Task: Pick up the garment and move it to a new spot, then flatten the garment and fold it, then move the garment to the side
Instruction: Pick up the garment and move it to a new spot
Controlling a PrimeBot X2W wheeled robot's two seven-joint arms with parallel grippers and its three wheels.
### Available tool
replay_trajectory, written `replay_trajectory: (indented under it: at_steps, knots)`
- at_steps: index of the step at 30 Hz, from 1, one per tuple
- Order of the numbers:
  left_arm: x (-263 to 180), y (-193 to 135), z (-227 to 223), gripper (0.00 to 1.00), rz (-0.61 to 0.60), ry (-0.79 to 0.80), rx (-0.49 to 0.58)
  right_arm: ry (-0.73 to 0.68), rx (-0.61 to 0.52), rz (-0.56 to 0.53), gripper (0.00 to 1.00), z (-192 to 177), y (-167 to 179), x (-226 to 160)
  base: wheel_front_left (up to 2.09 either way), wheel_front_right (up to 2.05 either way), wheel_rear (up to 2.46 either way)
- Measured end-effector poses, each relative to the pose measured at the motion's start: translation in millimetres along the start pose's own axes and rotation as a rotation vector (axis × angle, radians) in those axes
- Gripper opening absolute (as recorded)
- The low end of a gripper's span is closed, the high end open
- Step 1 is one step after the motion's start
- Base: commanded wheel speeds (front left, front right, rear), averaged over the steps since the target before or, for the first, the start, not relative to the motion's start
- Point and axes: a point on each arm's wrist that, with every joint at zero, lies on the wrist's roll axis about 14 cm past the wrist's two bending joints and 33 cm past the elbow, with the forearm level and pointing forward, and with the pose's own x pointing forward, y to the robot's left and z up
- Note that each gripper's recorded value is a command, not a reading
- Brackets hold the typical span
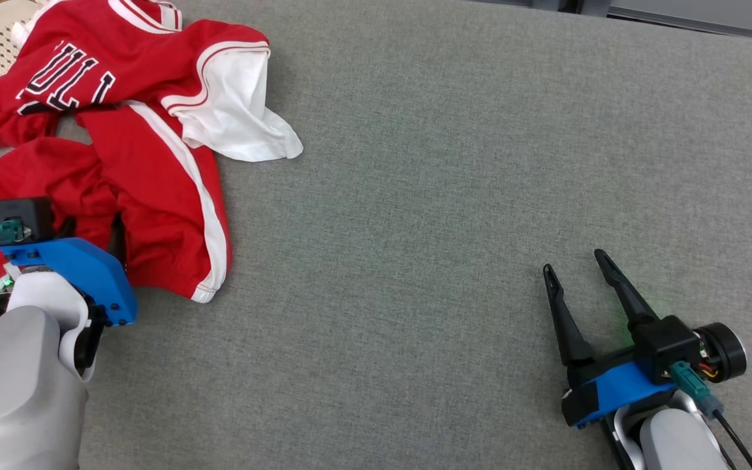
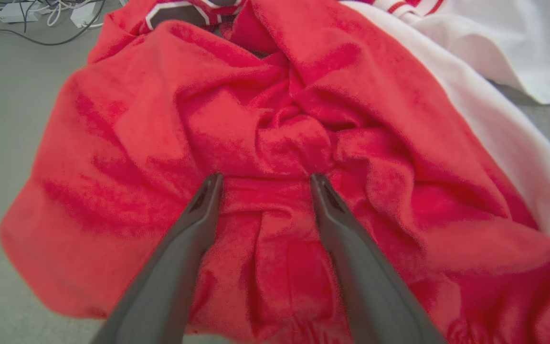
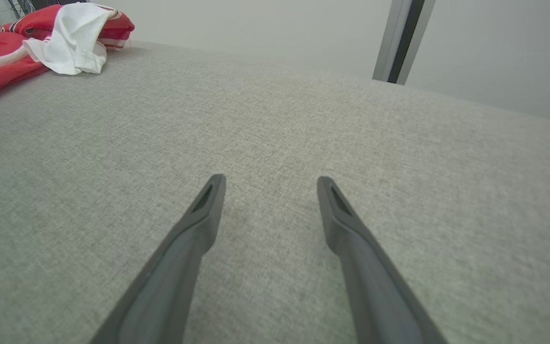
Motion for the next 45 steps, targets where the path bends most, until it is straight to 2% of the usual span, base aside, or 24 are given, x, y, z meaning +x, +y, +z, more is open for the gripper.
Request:
replay_trajectory:
  at_steps: [2, 4, 6, 11, 13, 20, 25, 28, 32, 36, 41, 45]
  knots:
    - [2, -4, -8, 1.0, -0.011, 0.033, -0.016, 0.0, 0.003, 0.001, 1.0, 0, 0, 0, 0.0, 0.0, 0.0]
    - [5, -8, -11, 0.44, -0.021, 0.053, -0.028, 0.0, 0.005, 0.002, 1.0, 0, 1, -1, 0.0, 0.0, 0.0]
    - [5, -8, -12, 0.0, -0.024, 0.063, -0.03, 0.001, 0.005, 0.005, 1.0, 0, 2, -2, 0.0, 0.0, 0.0]
    - [1, 5, 2, 0.0, -0.004, 0.0, -0.015, -0.005, 0.0, 0.006, 1.0, 4, 3, -4, 0.0, 0.0, 0.0]
    - [-7, 16, 16, 0.0, 0.014, -0.058, 0.036, -0.016, 0.001, 0.009, 1.0, 10, 5, -6, 0.0, 0.0, 0.0]
    - [-37, 43, 61, 0.0, 0.059, -0.21, 0.096, -0.077, 0.016, 0.024, 1.0, 37, 16, -16, 0.0, 0.0, 0.0]
    - [-67, 43, 118, 0.0, 0.046, -0.379, 0.158, -0.109, 0.025, 0.005, 1.0, 52, 15, -33, 0.0, 0.0, 0.0]
    - [-85, 32, 152, 0.0, 0.013, -0.481, 0.211, -0.123, 0.033, -0.027, 1.0, 57, 8, -47, 0.0, 0.0, 0.0]
    - [-111, -9, 196, 0.0, -0.079, -0.609, 0.293, -0.131, 0.042, -0.091, 1.0, 59, -8, -69, 0.0, 0.0, 0.0]
    - [-134, -78, 224, 0.0, -0.23, -0.704, 0.385, -0.138, 0.052, -0.176, 1.0, 58, -30, -92, 0.0, 0.0, 0.0]
    - [-160, -180, 225, 0.0, -0.49, -0.755, 0.458, -0.137, 0.067, -0.301, 1.0, 53, -62, -123, 0.0, 0.0, 0.0]
    - [-177, -257, 207, 0.0, -0.706, -0.76, 0.522, -0.122, 0.077, -0.398, 1.0, 44, -87, -146, 0.0, 0.0, 0.0]
